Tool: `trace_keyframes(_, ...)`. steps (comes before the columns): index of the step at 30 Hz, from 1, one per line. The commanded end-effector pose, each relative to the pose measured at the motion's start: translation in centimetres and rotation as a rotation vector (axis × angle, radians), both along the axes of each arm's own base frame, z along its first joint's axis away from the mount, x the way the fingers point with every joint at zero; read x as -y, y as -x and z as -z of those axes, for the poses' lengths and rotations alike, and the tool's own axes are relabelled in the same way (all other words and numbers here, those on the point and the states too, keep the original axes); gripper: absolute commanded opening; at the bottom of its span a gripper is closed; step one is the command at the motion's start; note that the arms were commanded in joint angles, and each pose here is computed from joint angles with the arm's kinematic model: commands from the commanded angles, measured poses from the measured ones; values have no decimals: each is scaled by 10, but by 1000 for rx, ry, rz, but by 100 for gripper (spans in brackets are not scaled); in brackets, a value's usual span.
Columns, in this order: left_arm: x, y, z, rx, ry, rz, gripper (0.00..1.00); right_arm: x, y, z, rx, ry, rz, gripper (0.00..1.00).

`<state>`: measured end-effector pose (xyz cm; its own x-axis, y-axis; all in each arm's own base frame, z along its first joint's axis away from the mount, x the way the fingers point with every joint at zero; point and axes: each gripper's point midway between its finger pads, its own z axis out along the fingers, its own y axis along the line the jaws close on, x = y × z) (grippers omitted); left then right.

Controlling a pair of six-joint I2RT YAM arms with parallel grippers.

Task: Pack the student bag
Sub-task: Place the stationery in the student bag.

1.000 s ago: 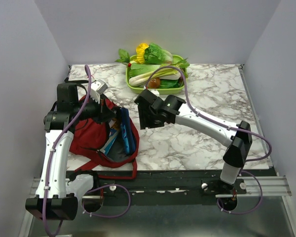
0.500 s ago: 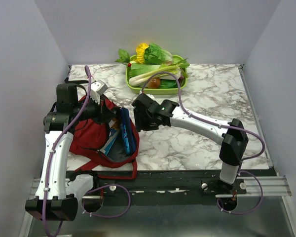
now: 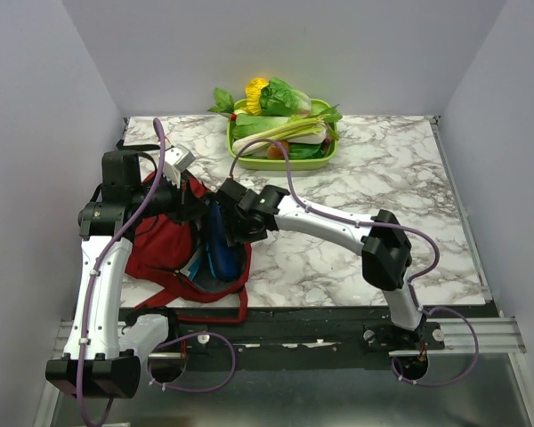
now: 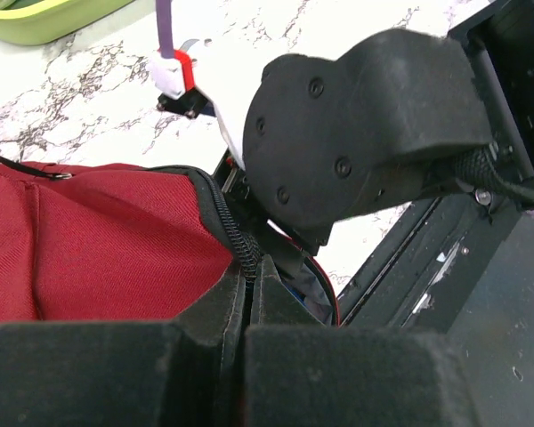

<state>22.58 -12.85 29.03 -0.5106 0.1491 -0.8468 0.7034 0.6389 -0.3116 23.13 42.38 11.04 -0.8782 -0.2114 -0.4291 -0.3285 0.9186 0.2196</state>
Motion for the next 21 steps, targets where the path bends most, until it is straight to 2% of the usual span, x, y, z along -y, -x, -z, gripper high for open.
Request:
trace_keyframes(1, 8, 6, -19, 47, 36, 43, 0, -1, -2, 3, 47, 79, -21, 63)
trace_keyframes(3, 8, 6, -21, 48, 36, 43, 0, 8, -4, 13, 56, 140, -8, 61)
trace_keyframes(6, 8, 5, -23, 53, 39, 47, 0, 21, -10, 21, 89, 207, 11, 51)
trace_keyframes(7, 8, 5, -23, 51, 40, 48, 0, 25, -11, 26, 95, 229, 3, 45)
trace_keyframes(9, 9, 5, -24, 54, 43, 49, 0, 29, -15, 31, 115, 253, 5, 41)
trace_keyframes(12, 9, 5, -26, 54, 45, 50, 0, 33, -19, 33, 132, 279, 20, 24)
trace_keyframes(13, 9, 5, -27, 55, 46, 51, 0, 34, -20, 30, 140, 276, 29, 7)
trace_keyframes(14, 9, 6, -28, 58, 46, 51, 0, 34, -24, 20, 157, 260, 45, 1)
trace_keyframes(16, 9, 6, -29, 62, 43, 54, 0, 36, -30, 4, 199, 238, 71, 1)
trace_keyframes(21, 9, 7, -31, 66, 44, 57, 0, 31, -43, -77, 316, 78, 134, 1)
